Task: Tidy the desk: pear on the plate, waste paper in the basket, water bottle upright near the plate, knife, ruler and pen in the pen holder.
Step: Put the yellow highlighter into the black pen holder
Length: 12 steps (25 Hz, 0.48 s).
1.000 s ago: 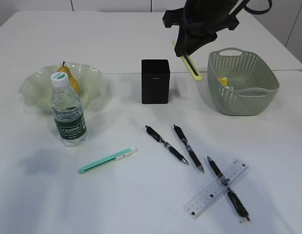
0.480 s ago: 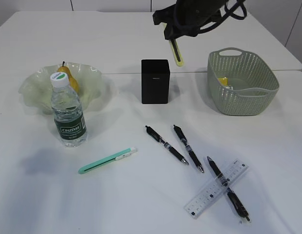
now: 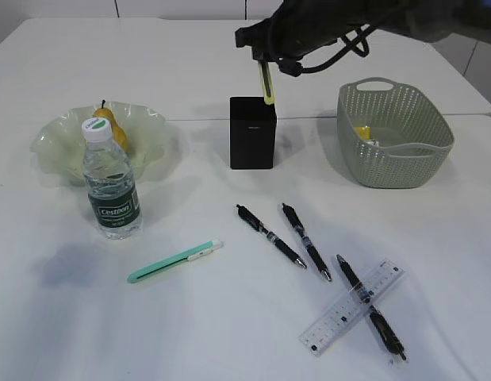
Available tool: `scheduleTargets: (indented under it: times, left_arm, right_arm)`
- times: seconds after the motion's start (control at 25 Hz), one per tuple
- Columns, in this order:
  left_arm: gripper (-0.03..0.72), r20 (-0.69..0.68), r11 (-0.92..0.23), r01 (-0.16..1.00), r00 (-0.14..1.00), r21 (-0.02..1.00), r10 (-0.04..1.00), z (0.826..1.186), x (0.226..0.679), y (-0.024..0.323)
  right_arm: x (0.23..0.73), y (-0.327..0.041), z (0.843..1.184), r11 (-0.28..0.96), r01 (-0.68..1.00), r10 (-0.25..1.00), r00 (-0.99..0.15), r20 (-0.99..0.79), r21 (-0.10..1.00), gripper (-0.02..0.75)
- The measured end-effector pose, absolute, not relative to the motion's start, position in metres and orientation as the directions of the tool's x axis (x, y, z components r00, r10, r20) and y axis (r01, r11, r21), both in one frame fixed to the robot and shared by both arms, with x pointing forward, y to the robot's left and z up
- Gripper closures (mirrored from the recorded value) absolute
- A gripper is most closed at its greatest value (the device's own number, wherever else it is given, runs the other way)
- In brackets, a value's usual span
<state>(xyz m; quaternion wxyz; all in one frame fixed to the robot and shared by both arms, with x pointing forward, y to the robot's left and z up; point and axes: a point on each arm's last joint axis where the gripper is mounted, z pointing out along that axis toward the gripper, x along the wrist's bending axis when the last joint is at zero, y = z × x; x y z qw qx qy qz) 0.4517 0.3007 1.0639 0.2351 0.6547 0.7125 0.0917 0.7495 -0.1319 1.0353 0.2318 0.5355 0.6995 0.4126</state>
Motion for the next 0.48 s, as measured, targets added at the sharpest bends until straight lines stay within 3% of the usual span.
scheduleTargets:
  times: [0.48]
  left_arm:
    - [0.214,-0.216,0.127,0.899,-0.036,0.42,0.976,1.06,0.455,0.301]
  right_arm:
    - [0.768,-0.128,1.009,0.003,0.479,0.944,-0.292,0.156,0.878,0.624]
